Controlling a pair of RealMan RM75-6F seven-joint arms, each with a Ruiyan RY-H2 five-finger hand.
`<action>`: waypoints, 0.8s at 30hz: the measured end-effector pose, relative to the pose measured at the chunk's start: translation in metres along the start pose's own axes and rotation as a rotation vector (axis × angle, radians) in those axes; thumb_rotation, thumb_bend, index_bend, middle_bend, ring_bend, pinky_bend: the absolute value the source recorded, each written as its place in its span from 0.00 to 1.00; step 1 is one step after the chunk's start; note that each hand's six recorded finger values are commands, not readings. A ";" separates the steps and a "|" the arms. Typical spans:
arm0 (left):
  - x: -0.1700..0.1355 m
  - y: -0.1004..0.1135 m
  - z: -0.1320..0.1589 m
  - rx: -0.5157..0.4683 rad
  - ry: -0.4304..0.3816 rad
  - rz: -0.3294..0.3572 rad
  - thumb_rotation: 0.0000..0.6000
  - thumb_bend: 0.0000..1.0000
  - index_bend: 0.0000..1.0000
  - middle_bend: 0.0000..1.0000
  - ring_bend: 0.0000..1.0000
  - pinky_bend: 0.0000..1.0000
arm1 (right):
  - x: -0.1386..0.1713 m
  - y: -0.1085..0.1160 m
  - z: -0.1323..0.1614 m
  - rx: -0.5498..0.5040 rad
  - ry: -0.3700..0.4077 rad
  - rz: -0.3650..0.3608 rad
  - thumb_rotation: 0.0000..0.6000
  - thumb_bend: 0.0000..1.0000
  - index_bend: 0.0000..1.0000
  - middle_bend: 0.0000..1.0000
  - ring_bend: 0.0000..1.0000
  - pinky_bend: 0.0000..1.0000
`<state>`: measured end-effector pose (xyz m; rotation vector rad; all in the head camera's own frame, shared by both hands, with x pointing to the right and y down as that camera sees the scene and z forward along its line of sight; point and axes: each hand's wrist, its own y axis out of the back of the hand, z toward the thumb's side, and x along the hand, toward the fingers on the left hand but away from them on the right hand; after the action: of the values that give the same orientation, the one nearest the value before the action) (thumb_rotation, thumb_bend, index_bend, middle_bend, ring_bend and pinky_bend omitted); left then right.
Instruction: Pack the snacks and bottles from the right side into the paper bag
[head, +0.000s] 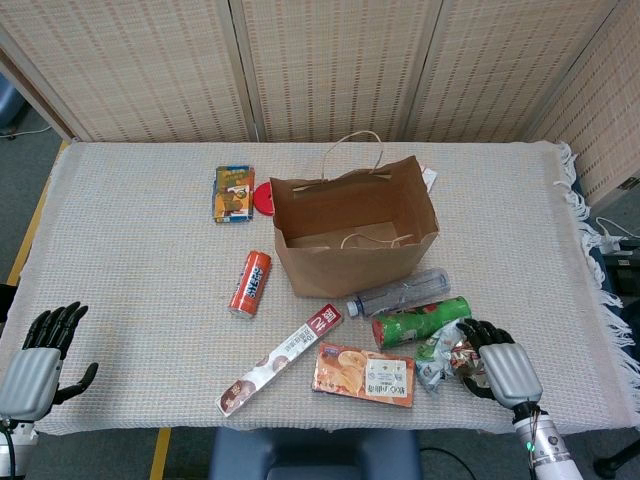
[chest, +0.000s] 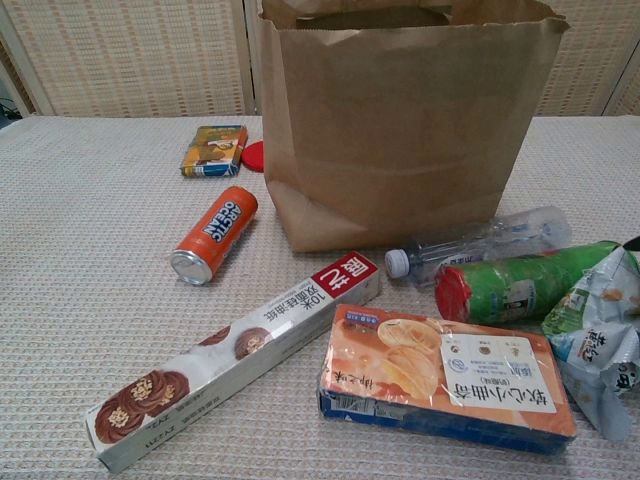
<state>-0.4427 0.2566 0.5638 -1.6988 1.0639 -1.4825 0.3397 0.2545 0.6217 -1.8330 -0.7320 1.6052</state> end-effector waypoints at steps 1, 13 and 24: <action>0.000 0.000 0.000 0.000 -0.001 0.000 1.00 0.34 0.00 0.00 0.00 0.02 | 0.000 0.001 0.001 -0.001 0.000 -0.012 1.00 0.35 0.68 0.55 0.59 0.72; 0.000 -0.001 0.000 0.004 0.001 -0.002 1.00 0.34 0.00 0.00 0.00 0.02 | 0.002 0.047 -0.003 -0.153 0.004 -0.166 1.00 0.41 0.78 0.62 0.65 0.76; 0.001 -0.001 0.001 0.007 0.000 -0.002 1.00 0.34 0.00 0.00 0.00 0.02 | 0.003 0.166 0.026 -0.321 0.106 -0.465 1.00 0.41 0.77 0.62 0.64 0.76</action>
<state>-0.4418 0.2565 0.5651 -1.6953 1.0560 -1.4857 0.3178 0.1466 0.4948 -1.7698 -1.3146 1.1297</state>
